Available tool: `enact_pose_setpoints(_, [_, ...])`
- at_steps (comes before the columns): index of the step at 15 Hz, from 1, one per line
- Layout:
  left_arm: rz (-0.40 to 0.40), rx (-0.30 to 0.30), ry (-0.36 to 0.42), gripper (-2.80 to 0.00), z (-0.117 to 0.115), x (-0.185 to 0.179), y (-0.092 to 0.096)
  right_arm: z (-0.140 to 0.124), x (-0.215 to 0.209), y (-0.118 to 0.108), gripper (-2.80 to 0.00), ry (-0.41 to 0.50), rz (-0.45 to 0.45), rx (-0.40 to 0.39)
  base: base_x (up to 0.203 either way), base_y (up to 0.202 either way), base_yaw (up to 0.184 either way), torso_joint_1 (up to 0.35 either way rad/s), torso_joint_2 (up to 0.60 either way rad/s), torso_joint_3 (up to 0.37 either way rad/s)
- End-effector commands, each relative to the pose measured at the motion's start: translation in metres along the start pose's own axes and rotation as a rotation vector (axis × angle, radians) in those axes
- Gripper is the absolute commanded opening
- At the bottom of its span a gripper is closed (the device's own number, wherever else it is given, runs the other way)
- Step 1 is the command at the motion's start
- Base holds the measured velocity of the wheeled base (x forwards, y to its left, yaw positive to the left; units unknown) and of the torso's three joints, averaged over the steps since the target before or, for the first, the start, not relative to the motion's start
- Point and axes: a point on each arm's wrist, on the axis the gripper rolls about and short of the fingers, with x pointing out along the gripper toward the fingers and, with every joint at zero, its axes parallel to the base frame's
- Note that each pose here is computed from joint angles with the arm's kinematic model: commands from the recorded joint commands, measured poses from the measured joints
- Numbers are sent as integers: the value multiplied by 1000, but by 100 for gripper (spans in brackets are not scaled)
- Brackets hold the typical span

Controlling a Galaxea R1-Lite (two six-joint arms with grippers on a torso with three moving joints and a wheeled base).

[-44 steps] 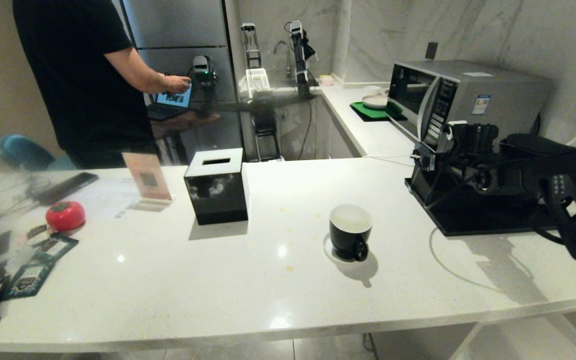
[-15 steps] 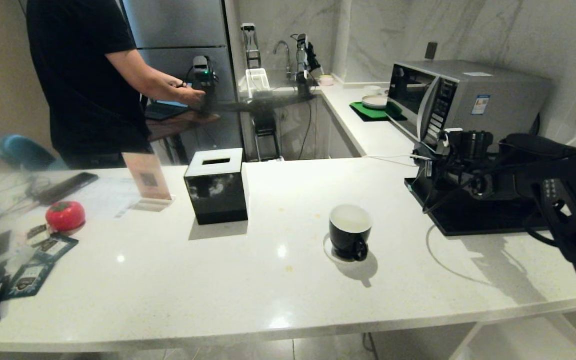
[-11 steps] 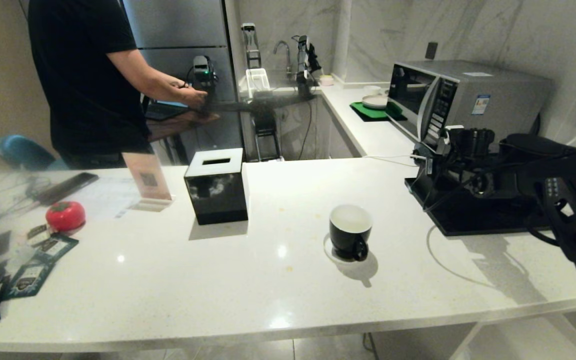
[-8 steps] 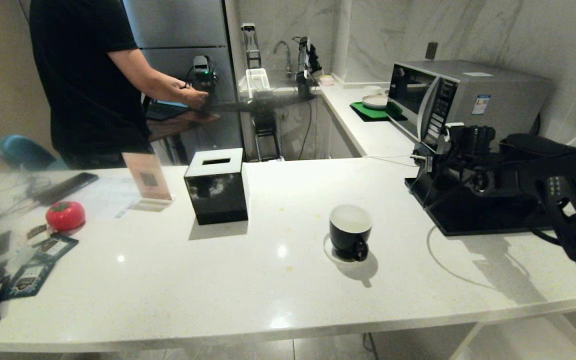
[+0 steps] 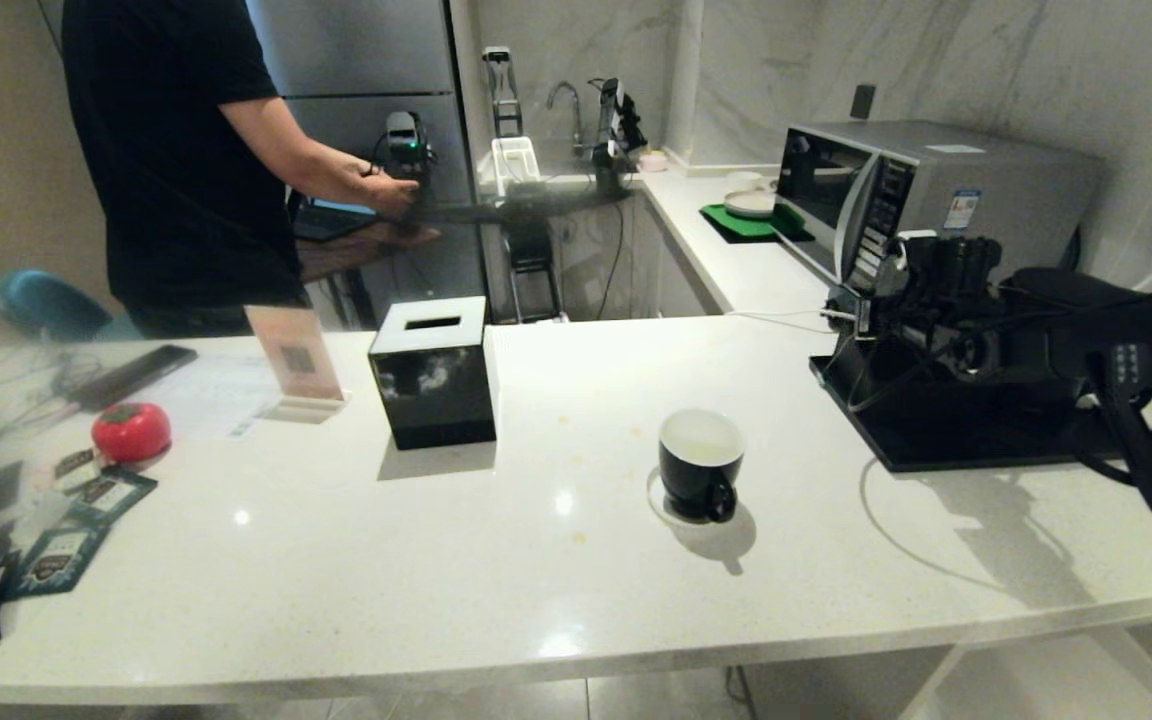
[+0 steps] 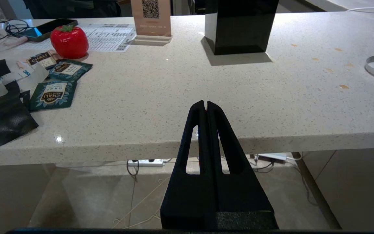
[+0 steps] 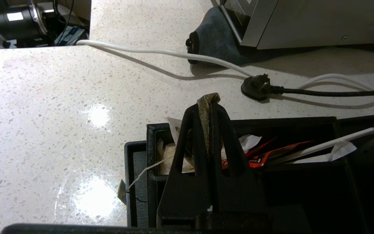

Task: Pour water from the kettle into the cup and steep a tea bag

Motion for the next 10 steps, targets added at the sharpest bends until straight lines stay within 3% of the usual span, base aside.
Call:
enact_pose_setpoints(1, [1, 0, 1, -280, 0, 0, 0, 7, -4, -1, -280, -15, -3, 2, 0, 0, 0, 0, 0, 0])
enact_pose_setpoints(10, [1, 0, 1, -280, 0, 0, 0, 25, -18, 0, -280, -42, 4, 7, 0, 0, 0, 0, 0, 0])
